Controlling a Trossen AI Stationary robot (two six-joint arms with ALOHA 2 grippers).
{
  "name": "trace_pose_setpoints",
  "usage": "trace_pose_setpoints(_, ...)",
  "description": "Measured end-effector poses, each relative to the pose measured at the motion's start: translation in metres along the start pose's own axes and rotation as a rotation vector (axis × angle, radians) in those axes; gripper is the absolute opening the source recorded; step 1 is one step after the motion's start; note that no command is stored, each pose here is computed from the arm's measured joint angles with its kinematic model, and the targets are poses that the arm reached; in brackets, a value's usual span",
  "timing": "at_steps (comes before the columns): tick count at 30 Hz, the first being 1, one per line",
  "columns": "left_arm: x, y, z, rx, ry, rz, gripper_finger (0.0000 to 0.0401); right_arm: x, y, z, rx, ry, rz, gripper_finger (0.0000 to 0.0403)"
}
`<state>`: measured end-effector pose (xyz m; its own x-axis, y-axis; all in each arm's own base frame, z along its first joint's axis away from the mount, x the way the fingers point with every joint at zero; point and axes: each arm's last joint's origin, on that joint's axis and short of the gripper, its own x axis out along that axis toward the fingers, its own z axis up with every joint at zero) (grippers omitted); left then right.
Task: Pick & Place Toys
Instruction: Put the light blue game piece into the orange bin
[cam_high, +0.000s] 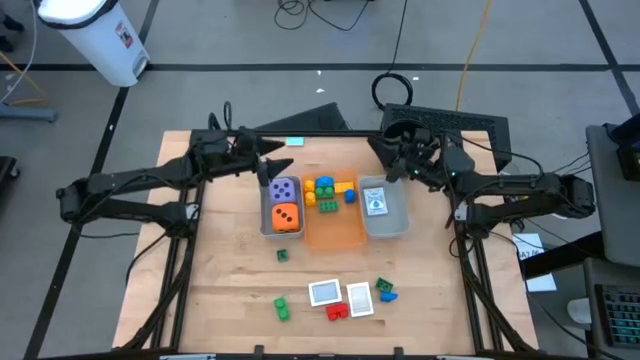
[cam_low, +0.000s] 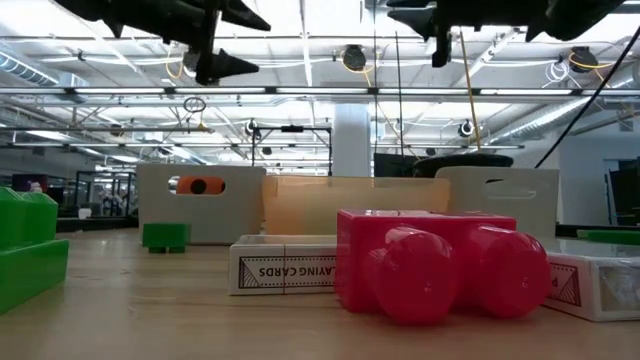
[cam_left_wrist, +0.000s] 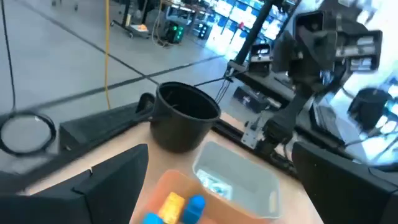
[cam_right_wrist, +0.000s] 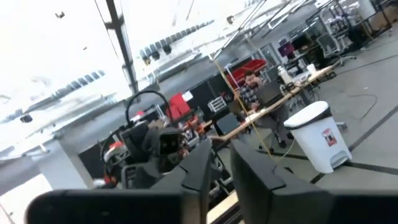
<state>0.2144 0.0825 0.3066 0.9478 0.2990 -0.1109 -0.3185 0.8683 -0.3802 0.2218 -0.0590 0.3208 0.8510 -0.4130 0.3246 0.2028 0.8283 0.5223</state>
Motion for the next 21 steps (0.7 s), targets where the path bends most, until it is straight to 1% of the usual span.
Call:
trace_pose_setpoints(1, 0.000, 0.002, 0.001, 0.031, 0.016, 0.006, 0.0399, 0.000, -0.001, 0.001, 0.000, -0.008, -0.003, 0.0075)
trace_pose_setpoints(5, 0.004, 0.017, 0.008, 0.156, 0.120, 0.102, 0.0392, 0.001, -0.005, 0.004, -0.007, -0.006, 0.003, 0.0124)
trace_pose_setpoints(7, 0.009, 0.028, 0.013, 0.193, 0.197, 0.124, 0.0376, 0.002, -0.007, 0.004, 0.006, -0.001, 0.014, 0.0148)
trace_pose_setpoints(11, 0.027, 0.050, 0.021, 0.254, 0.378, 0.117, 0.0322, 0.002, -0.011, 0.006, -0.001, -0.004, -0.004, 0.0182)
trace_pose_setpoints(16, 0.057, 0.081, 0.032, 0.343, 0.597, 0.151, 0.0264, 0.003, -0.021, 0.010, -0.037, -0.011, -0.053, 0.0204)
trace_pose_setpoints(19, 0.074, 0.097, 0.039, 0.398, 0.697, 0.159, 0.0243, 0.004, -0.027, 0.013, -0.049, -0.020, -0.076, 0.0209)
trace_pose_setpoints(21, 0.086, 0.107, 0.041, 0.437, 0.744, 0.177, 0.0234, 0.004, -0.032, 0.015, -0.058, -0.008, -0.068, 0.0210)
